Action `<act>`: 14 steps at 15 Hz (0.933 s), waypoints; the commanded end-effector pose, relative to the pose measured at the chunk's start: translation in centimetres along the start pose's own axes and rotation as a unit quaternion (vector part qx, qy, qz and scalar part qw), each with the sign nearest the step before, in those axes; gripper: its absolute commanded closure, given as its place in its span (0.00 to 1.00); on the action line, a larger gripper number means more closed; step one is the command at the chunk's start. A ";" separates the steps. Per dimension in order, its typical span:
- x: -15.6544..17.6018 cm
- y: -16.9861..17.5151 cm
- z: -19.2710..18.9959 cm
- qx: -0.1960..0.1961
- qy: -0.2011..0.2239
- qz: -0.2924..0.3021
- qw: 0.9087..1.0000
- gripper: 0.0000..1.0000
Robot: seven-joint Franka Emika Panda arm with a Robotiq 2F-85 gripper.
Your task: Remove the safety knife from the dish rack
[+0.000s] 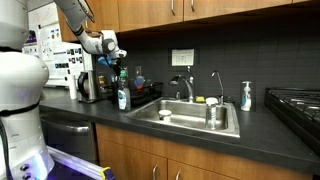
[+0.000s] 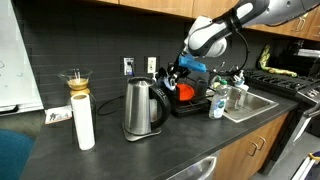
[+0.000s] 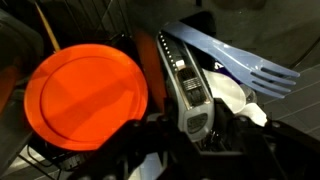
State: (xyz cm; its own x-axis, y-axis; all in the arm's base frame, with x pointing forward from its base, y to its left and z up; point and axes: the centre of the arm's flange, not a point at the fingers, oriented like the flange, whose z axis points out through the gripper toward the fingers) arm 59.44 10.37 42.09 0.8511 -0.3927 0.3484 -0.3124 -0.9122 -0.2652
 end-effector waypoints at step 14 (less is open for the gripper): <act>-1.2 -0.6 -4.1 -0.018 0.023 -0.022 0.999 0.82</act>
State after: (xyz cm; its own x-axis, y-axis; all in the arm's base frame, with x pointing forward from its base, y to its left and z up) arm 58.57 11.11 43.91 0.8440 -0.3605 0.3972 -0.2913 -0.9298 -0.2249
